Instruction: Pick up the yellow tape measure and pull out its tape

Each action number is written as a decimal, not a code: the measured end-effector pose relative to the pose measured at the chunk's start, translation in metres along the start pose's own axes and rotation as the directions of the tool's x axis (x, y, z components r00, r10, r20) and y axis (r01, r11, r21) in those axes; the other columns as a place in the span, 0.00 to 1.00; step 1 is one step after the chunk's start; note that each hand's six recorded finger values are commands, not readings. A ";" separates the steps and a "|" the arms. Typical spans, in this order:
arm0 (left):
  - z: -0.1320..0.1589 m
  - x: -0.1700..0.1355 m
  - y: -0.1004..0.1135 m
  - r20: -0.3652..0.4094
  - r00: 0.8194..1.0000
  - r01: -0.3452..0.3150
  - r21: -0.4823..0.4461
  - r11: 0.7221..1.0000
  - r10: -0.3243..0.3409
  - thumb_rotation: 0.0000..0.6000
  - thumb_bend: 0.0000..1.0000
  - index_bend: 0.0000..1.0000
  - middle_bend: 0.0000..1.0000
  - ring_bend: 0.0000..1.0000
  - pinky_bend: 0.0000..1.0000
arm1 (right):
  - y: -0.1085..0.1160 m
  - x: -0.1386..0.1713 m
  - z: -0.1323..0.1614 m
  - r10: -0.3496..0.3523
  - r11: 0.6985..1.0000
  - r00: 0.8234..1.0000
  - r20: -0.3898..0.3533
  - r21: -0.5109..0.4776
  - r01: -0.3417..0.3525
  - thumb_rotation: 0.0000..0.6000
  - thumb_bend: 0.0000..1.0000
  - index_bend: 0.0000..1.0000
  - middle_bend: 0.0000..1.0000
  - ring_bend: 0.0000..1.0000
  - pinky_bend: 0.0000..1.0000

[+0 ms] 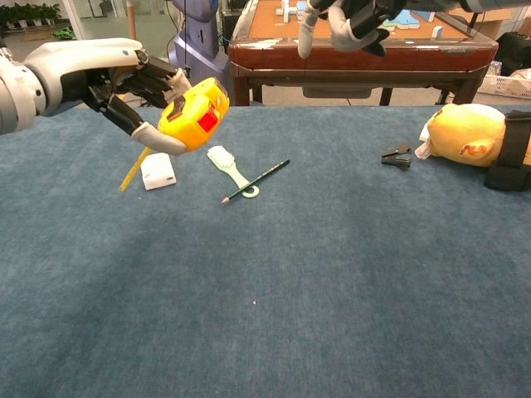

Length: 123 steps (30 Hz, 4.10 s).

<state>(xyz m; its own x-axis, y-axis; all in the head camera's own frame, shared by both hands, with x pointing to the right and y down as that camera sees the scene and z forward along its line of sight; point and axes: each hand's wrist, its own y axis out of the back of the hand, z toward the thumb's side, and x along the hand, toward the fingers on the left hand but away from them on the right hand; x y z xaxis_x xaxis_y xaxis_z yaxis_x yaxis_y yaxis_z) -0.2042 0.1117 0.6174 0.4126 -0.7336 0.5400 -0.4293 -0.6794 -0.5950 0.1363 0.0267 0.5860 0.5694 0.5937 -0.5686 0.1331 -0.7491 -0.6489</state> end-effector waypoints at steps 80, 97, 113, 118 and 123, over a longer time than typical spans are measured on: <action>-0.006 0.004 0.003 -0.060 0.998 -0.027 -0.011 1.000 0.026 1.00 0.11 0.48 0.45 0.26 0.14 | -0.049 -0.051 0.055 0.029 0.983 0.998 -0.058 -0.179 -0.039 1.00 0.37 0.50 0.18 0.05 0.08; -0.008 0.005 0.003 -0.066 0.997 -0.025 -0.008 1.000 0.024 1.00 0.11 0.48 0.45 0.26 0.14 | -0.052 -0.055 0.054 0.018 0.981 0.998 -0.052 -0.194 -0.027 1.00 0.53 0.56 0.23 0.09 0.08; -0.015 0.001 0.007 -0.079 0.996 -0.026 0.007 1.000 0.027 1.00 0.11 0.48 0.44 0.26 0.14 | -0.047 -0.051 0.052 -0.028 0.974 0.999 -0.045 -0.224 0.017 1.00 0.70 0.65 0.31 0.15 0.08; -0.021 0.000 0.009 -0.092 0.995 -0.024 0.014 1.000 0.025 1.00 0.11 0.48 0.44 0.26 0.14 | -0.043 -0.044 0.044 -0.042 0.973 0.999 -0.033 -0.227 0.034 1.00 0.70 0.68 0.33 0.17 0.08; -0.025 -0.002 0.009 -0.094 0.995 -0.022 0.028 0.999 0.024 1.00 0.11 0.48 0.44 0.26 0.14 | -0.037 -0.032 0.033 -0.062 0.972 0.998 -0.015 -0.228 0.057 1.00 0.70 0.69 0.34 0.18 0.08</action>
<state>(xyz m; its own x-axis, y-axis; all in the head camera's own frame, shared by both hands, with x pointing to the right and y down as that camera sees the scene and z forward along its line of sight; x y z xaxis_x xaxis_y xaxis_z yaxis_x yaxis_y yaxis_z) -0.2289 0.1062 0.6256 0.3252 -0.7478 0.5788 -0.4154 -0.6628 -0.6230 0.0867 0.0453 0.6118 0.5718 0.6349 -0.5195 0.3473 -0.7611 -0.5478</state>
